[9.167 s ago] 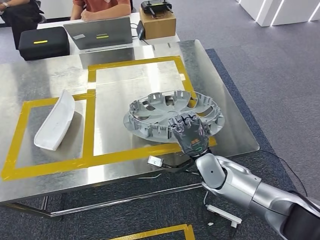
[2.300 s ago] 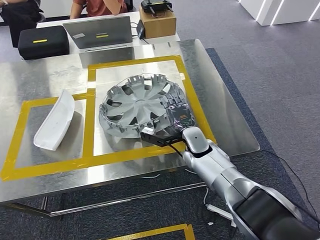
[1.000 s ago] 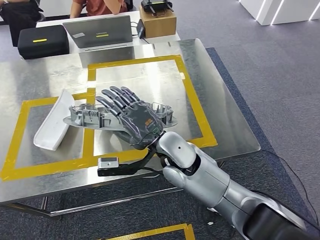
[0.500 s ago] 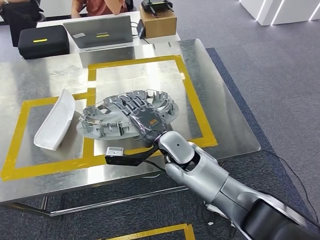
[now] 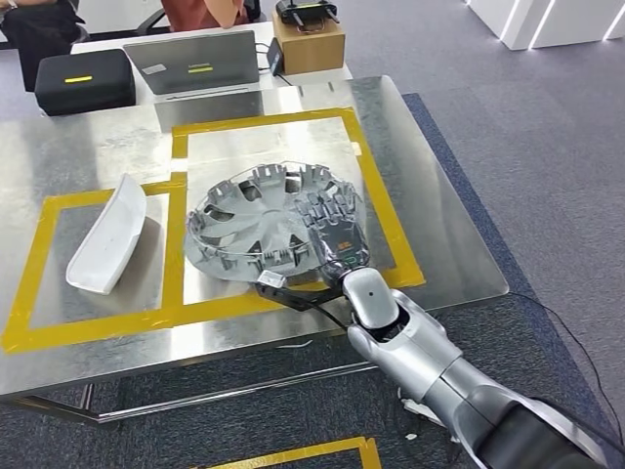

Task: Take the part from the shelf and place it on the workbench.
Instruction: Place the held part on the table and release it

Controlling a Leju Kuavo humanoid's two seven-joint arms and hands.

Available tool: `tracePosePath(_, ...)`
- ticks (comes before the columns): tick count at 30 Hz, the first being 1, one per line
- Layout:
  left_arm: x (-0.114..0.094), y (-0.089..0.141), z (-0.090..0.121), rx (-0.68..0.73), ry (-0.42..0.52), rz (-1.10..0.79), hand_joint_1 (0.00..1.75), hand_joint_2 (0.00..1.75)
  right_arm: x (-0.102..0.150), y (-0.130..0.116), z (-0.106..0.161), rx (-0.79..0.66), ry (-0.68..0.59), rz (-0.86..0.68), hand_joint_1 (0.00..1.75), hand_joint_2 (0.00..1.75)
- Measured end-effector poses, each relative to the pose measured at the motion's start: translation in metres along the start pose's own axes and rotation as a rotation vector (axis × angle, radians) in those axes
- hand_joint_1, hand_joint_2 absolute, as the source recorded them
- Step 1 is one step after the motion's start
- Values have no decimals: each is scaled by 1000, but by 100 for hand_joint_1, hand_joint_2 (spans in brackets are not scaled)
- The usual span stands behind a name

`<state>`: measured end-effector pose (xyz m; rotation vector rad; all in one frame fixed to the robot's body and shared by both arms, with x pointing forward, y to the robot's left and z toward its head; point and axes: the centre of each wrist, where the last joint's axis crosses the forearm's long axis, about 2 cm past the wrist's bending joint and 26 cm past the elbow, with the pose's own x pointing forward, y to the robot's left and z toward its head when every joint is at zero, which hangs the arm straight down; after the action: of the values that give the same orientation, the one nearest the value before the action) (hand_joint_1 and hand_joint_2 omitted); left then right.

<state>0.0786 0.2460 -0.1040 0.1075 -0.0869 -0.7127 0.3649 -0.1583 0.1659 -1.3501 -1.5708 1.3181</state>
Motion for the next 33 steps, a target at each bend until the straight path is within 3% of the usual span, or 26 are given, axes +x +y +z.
tracePosePath(15,-7,-7,0,-4,12,40,0,0,-37,7,15,-23,243,178,0,175)
tracePosePath(26,-8,-10,0,-8,9,55,0,0,-53,1,21,-29,256,226,0,175)
tracePosePath(33,-10,-12,0,-12,9,61,0,0,-73,-5,20,10,226,372,0,175)
